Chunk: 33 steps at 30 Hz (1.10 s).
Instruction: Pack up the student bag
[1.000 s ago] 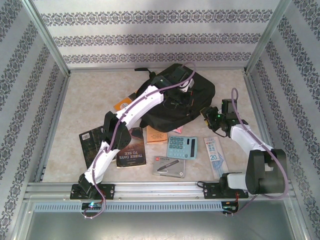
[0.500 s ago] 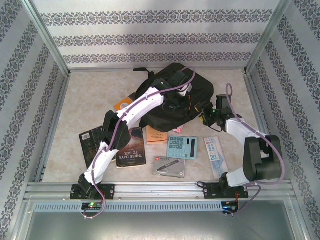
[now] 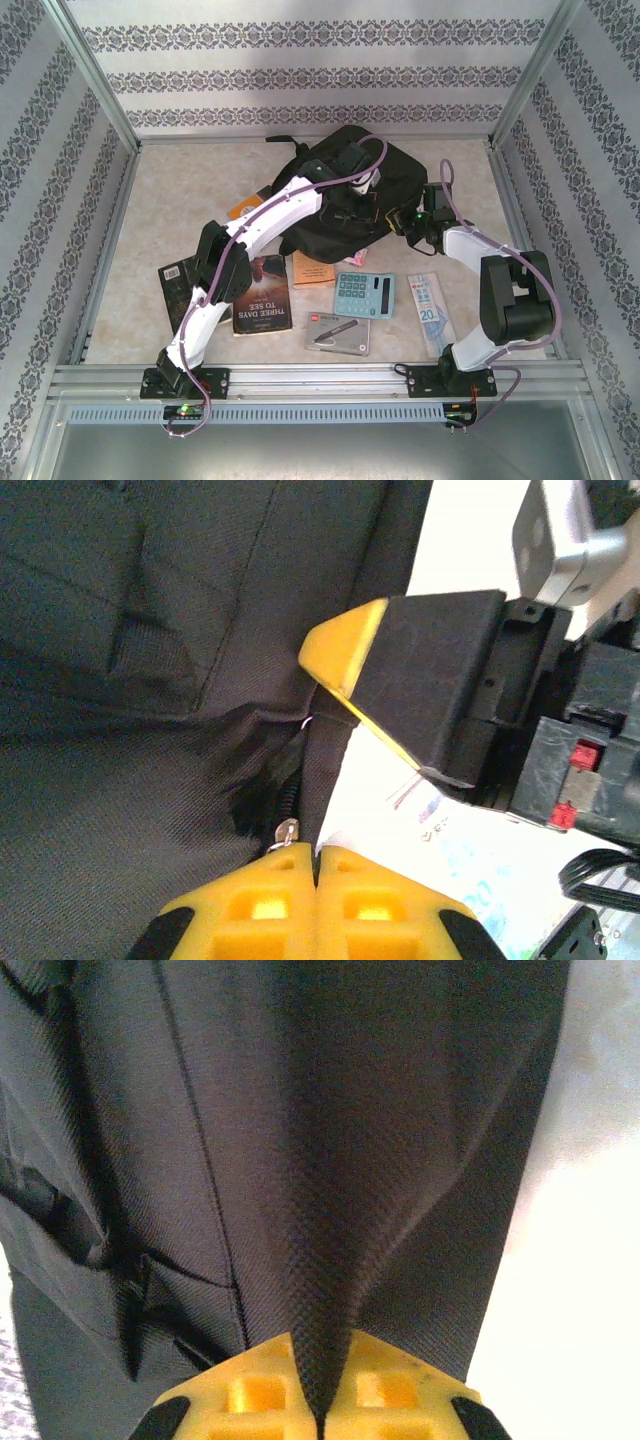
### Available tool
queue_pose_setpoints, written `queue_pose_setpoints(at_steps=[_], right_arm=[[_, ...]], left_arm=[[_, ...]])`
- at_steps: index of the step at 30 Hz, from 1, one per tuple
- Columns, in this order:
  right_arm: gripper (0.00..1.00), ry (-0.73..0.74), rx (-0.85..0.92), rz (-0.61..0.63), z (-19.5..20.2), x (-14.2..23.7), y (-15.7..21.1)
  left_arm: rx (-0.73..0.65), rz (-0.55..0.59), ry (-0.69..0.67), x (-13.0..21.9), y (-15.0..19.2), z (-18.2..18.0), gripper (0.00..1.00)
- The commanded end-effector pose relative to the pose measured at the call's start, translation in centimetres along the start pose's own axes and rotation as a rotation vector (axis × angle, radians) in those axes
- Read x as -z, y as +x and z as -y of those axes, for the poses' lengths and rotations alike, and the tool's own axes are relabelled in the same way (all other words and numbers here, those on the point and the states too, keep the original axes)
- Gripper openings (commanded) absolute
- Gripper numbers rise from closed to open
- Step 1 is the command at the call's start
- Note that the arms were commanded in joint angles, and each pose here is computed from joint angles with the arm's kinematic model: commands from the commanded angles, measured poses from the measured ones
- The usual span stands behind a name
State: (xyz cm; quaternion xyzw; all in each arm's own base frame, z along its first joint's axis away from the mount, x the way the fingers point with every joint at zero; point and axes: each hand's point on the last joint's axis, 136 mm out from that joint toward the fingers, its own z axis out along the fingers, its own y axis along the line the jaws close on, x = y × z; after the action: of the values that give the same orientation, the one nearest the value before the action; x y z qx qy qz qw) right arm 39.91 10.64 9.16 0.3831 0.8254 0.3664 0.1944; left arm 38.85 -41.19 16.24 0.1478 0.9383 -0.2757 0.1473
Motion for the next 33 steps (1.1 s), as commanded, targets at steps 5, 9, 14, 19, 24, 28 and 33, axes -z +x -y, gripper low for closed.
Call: queue_pose_setpoints(at_steps=[5, 9, 14, 19, 24, 28, 33], right_arm=[[0.0, 0.082, 0.094, 0.051, -0.2, 0.1, -2.1], [0.0, 0.101, 0.097, 0.057, 0.2, 0.0, -2.6], [0.0, 0.119, 0.1, 0.057, 0.8, -0.3, -2.9], [0.0, 0.132, 0.113, 0.064, 0.9, -0.2, -3.4], [0.0, 0.156, 0.139, 0.071, 0.8, -0.1, -4.2], [0.0, 0.184, 0.155, 0.071, 0.9, -0.2, -4.7], [0.0, 0.197, 0.175, 0.072, 0.5, -0.2, -5.5]], left_arm=[[-0.033, 0.015, 0.036, 2.5, 0.7, 1.0, 0.0], [-0.036, 0.014, 0.022, 3.0, 1.3, 0.4, 0.0], [-0.032, 0.012, 0.016, 3.4, 1.9, -0.2, 0.0], [-0.03, -0.004, 0.008, 3.6, 2.7, -0.8, 0.0], [-0.022, -0.01, -0.004, 4.2, 3.5, -1.7, 0.0], [-0.014, 0.001, -0.021, 5.0, 3.6, -2.6, 0.0], [0.004, 0.021, -0.032, 6.0, 3.2, -3.7, 0.0]])
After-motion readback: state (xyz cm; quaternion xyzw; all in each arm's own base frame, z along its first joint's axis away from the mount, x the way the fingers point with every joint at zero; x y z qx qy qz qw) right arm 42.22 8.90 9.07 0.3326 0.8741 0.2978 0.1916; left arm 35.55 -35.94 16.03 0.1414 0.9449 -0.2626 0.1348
